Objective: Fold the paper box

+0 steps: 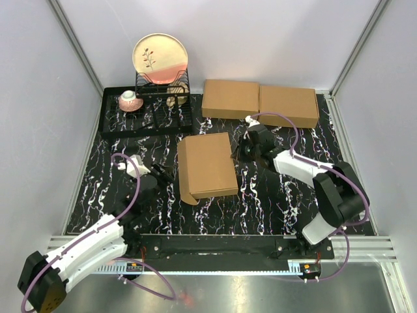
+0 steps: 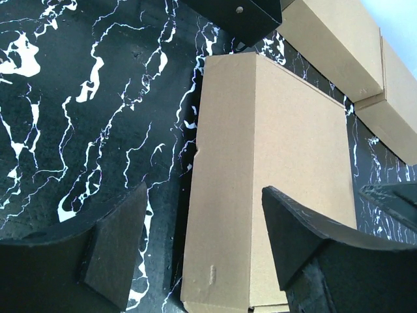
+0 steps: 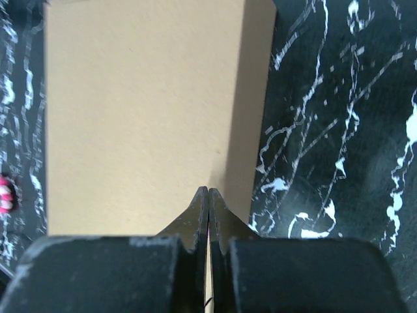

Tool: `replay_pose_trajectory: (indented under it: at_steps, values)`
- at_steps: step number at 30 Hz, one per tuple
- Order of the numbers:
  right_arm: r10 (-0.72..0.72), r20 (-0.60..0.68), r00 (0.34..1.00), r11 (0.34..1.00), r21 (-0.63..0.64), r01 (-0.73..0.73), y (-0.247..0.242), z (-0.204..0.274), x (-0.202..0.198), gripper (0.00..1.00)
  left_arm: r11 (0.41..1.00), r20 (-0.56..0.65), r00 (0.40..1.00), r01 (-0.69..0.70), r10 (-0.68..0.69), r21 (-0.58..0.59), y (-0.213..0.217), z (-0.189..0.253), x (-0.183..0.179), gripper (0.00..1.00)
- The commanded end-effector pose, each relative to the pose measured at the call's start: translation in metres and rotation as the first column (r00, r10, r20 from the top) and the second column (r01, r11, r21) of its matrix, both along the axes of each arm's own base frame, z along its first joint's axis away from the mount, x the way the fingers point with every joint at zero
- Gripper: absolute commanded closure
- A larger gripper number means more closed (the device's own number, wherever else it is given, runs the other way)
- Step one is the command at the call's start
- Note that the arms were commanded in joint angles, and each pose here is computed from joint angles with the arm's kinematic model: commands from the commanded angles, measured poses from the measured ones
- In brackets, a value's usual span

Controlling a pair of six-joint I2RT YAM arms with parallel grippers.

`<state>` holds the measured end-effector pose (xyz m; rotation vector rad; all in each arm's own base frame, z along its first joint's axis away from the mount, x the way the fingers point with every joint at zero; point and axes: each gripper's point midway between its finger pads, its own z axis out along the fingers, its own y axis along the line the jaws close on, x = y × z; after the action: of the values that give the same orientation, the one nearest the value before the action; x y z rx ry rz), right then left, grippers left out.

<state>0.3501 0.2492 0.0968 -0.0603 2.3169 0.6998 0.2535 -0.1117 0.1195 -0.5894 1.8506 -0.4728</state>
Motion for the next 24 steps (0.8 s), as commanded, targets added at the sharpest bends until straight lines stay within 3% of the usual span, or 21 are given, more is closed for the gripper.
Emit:
replay_pose_trajectory:
  at_steps: [1,18,24]
  values:
    - [0.049,-0.029,0.998,0.999,-0.017,-0.05,0.001,-0.016,-0.011,1.0,1.0,0.015,1.0,-0.012,0.012,-0.012,0.0,0.011,0.004,0.27]
    - [-0.136,-0.109,0.985,0.988,-0.086,0.127,-0.043,-0.064,-0.019,1.0,1.0,0.018,1.0,-0.008,0.008,-0.022,-0.002,0.009,0.005,0.26]
    - [-0.236,-0.209,0.949,0.971,-0.08,0.224,-0.064,-0.094,-0.025,1.0,1.0,0.006,1.0,-0.002,0.002,-0.029,-0.005,0.005,0.005,0.26]
